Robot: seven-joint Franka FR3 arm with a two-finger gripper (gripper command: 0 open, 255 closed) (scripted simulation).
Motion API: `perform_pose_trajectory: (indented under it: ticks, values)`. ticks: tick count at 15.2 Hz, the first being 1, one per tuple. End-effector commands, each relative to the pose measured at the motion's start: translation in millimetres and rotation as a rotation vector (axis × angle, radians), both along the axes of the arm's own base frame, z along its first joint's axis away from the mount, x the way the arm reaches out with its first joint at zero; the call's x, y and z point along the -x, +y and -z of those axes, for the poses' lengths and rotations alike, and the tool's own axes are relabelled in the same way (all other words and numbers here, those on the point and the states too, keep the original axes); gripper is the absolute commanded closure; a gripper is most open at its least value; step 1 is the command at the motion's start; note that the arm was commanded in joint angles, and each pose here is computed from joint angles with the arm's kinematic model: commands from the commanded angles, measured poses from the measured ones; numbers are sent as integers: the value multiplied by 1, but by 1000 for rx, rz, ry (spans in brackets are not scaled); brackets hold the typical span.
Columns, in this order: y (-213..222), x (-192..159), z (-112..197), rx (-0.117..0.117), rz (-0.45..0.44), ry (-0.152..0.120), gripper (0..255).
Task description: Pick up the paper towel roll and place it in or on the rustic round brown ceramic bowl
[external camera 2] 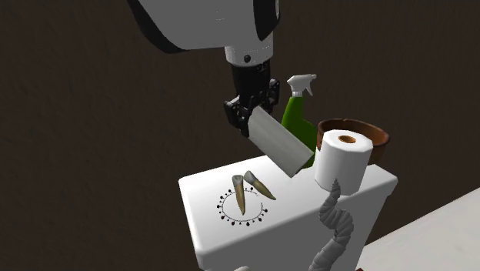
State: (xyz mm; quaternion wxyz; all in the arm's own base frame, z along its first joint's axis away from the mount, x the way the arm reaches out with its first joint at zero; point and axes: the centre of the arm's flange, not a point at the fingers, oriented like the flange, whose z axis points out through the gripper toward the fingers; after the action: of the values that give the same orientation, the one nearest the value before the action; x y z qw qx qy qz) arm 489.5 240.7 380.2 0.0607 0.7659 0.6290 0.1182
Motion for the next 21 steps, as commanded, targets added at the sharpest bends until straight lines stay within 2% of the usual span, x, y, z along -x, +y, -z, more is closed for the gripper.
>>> perform_pose_trajectory:
  ticks: [1, 10, 21]
  values:
    - [1, 0, -11, 0, 0, 1, 255]
    - [1, 0, -57, 0, 0, 1, 255]
    - [-67, -128, -66, 0, 0, 1, 255]
